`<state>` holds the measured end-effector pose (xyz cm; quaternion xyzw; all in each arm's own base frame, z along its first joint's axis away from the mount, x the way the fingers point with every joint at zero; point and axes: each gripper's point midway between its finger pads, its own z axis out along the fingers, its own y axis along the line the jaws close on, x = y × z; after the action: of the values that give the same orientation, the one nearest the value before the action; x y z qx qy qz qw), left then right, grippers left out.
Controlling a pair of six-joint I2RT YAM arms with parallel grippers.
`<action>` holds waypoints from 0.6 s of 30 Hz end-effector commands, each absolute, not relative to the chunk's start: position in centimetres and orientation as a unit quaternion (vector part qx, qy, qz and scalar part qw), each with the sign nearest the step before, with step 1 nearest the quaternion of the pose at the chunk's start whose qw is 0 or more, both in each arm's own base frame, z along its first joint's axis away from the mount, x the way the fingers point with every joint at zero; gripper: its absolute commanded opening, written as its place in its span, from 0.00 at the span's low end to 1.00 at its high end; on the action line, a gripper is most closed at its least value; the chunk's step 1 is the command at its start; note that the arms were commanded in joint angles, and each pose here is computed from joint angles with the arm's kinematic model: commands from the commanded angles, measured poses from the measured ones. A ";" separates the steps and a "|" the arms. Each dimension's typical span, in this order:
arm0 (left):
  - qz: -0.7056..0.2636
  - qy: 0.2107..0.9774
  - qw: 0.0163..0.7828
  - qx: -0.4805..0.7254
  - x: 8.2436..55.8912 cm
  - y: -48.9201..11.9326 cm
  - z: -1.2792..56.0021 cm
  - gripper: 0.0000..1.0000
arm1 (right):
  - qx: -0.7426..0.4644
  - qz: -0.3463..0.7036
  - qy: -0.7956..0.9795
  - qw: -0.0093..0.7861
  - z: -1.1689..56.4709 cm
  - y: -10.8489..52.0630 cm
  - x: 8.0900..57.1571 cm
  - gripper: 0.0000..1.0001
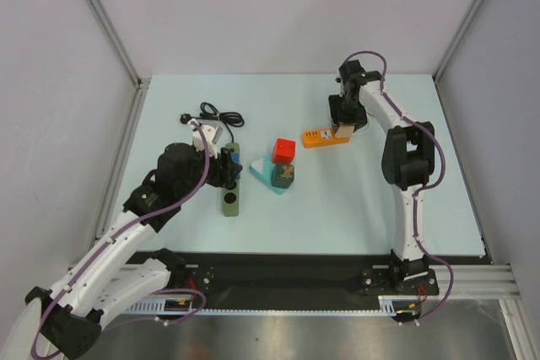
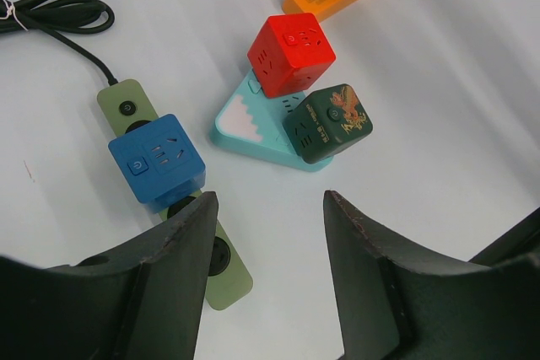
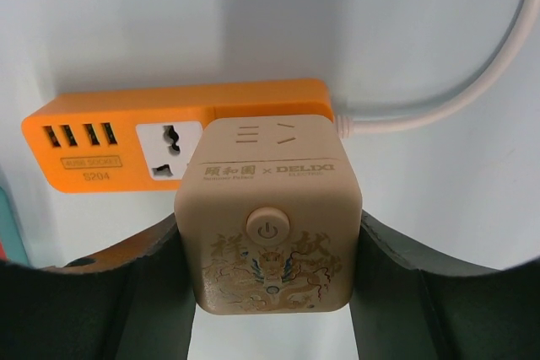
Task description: Insert the plug
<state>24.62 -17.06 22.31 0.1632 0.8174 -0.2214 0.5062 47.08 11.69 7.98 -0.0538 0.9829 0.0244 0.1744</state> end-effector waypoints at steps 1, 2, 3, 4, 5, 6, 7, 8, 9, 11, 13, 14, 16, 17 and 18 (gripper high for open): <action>-0.225 0.804 0.523 0.170 24.9 -17.3 23.3 0.59 | -0.053 0.033 0.978 0.201 9.5 12.2 47.5 0.00; -0.226 0.804 0.522 0.171 24.8 -17.3 23.2 0.59 | -0.053 0.032 0.978 0.200 9.4 12.2 47.5 0.00; -0.225 0.805 0.522 0.170 24.9 -17.2 23.2 0.59 | -0.053 0.033 0.978 0.201 9.5 12.3 47.5 0.00; -0.225 0.804 0.523 0.170 24.9 -17.2 23.3 0.59 | -0.050 0.027 0.978 0.203 9.5 12.1 47.6 0.00; -0.226 0.804 0.523 0.170 24.9 -17.3 23.3 0.59 | -0.051 0.024 0.978 0.202 9.5 12.1 47.5 0.00; -0.226 0.805 0.522 0.171 24.9 -17.3 23.2 0.59 | -0.053 0.024 0.978 0.203 9.5 12.2 47.5 0.00; -0.226 0.805 0.522 0.171 24.8 -17.3 23.2 0.59 | -0.053 0.022 0.978 0.202 9.4 12.4 47.4 0.00; -0.226 0.804 0.523 0.171 24.8 -17.2 23.2 0.59 | -0.053 0.021 0.978 0.202 9.3 12.3 47.4 0.00; -0.227 0.803 0.524 0.171 24.8 -17.3 23.3 0.59 | -0.055 0.018 0.978 0.201 9.1 12.4 47.3 0.00; -0.227 0.803 0.523 0.171 24.8 -17.3 23.3 0.59 | -0.058 0.012 0.979 0.194 8.4 12.5 47.1 0.00; -0.226 0.804 0.523 0.170 24.9 -17.3 23.2 0.59 | -0.062 0.004 0.980 0.188 7.8 12.6 46.8 0.00; -0.227 0.804 0.523 0.171 24.8 -17.3 23.3 0.59 | -0.061 0.000 0.981 0.183 7.2 12.4 46.5 0.00; -0.226 0.804 0.524 0.170 24.8 -17.2 23.3 0.59 | -0.061 0.004 0.980 0.187 7.0 12.6 46.2 0.00; -0.225 0.803 0.525 0.169 24.8 -17.2 23.3 0.59 | -0.061 0.006 0.980 0.187 6.4 12.6 46.0 0.00; -0.225 0.804 0.524 0.169 24.8 -17.2 23.3 0.59 | -0.058 0.006 0.980 0.191 6.4 12.5 45.9 0.00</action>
<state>24.62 -17.06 22.32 0.1632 0.8173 -0.2215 0.5064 46.70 11.97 6.94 -0.0622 0.9799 -0.0001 0.1896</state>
